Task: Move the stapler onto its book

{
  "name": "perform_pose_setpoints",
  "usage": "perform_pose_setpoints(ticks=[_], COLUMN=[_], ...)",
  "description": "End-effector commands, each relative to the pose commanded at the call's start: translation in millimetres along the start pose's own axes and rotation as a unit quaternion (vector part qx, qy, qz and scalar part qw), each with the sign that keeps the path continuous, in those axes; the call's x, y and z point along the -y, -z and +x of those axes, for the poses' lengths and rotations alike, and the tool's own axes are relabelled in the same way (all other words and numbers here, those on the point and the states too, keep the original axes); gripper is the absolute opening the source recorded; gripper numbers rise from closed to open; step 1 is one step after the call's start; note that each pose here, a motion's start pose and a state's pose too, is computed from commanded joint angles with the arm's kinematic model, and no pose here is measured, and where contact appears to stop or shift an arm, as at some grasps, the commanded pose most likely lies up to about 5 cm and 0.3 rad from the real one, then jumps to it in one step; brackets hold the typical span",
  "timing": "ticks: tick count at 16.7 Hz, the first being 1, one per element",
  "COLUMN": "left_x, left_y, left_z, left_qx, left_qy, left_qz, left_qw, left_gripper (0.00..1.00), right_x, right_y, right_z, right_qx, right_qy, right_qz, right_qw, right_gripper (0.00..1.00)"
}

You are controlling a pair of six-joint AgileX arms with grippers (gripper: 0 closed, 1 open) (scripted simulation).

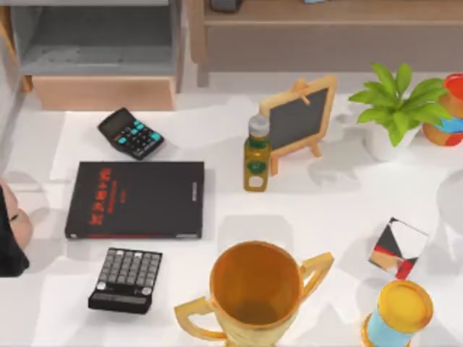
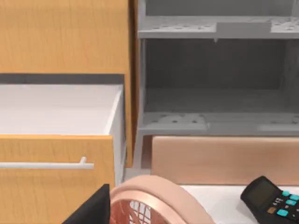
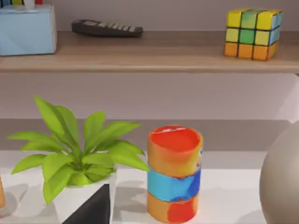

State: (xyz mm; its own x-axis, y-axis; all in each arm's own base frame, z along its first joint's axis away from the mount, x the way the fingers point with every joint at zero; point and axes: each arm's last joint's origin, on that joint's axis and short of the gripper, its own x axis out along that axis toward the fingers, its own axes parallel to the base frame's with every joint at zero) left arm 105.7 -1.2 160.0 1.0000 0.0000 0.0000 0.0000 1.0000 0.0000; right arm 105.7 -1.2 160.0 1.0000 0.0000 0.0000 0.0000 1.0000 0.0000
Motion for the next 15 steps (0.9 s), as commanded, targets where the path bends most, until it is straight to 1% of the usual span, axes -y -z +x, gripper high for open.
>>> perform_pose_setpoints(ticks=[4,7,11,13,15], left_x=[-0.5,-2.6,-8.0,-12.6,-19.0], left_y=[-4.5,-24.7,-70.7,-98.5,-126.7], left_z=[0.0,1.6,14.0,28.3,49.6], left_qx=[-0.007,-0.038,-0.110,-0.156,-0.206], left_qy=[-0.002,-0.012,-0.030,-0.040,-0.050], left_qz=[0.001,0.007,0.018,0.023,0.025], left_qw=[1.000,0.999,0.993,0.987,0.977], left_gripper=[1.00,1.00,1.00,1.00,1.00], right_x=[0.0,0.0,0.0,0.0,0.0], right_y=[0.0,0.0,0.0,0.0,0.0], right_z=[0.0,0.0,0.0,0.0,0.0], right_qx=[0.000,0.000,0.000,0.000,0.000], right_qy=[0.000,0.000,0.000,0.000,0.000], right_qz=[0.000,0.000,0.000,0.000,0.000], right_qw=[1.000,1.000,1.000,1.000,1.000], right_gripper=[1.00,1.00,1.00,1.00,1.00])
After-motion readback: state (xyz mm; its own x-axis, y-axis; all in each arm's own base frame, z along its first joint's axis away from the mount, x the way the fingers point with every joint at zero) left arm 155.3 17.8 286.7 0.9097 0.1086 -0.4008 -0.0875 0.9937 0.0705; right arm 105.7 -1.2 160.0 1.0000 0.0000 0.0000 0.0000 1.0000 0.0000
